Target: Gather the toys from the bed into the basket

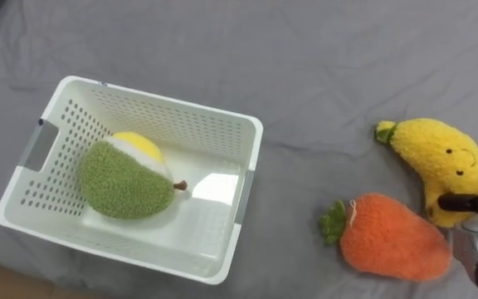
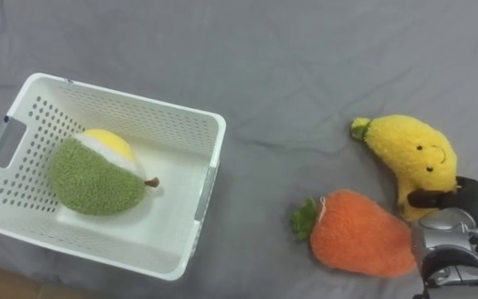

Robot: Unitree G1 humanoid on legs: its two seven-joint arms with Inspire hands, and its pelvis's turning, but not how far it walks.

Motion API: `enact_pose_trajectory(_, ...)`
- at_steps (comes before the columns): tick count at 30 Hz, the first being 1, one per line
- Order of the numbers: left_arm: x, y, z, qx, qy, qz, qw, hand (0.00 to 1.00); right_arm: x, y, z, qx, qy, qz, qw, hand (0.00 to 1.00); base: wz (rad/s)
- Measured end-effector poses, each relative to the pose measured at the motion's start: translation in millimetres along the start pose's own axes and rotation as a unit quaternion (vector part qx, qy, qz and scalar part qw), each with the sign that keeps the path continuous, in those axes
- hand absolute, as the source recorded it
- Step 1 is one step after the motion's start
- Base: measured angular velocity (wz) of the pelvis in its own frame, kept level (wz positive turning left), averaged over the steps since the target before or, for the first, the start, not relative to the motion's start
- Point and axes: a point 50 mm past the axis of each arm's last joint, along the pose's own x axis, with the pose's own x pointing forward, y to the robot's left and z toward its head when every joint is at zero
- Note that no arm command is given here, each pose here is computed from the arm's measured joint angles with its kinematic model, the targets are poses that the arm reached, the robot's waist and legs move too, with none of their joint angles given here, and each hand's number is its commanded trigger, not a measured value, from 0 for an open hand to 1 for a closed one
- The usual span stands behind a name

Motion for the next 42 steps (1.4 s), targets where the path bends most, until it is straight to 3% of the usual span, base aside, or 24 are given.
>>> enact_pose_trajectory(20,0.4,2.3,3.2,-0.001,-0.016,-0.004,1.000,0.00,0.7,-1.7,7.6,0.006,-0.022,-0.005,1.000,1.00,0.00)
enact_pose_trajectory(31,0.5,4.5,11.6,-0.009,-0.041,-0.001,0.999,0.00,-6.7,3.0,49.3,0.052,-0.113,0.002,0.992,1.00,-0.01)
enact_pose_trajectory(42,-0.8,6.1,-5.5,-0.017,-0.015,0.006,1.000,0.00,-53.5,26.1,72.4,0.100,-0.243,0.094,0.960,1.00,-0.08)
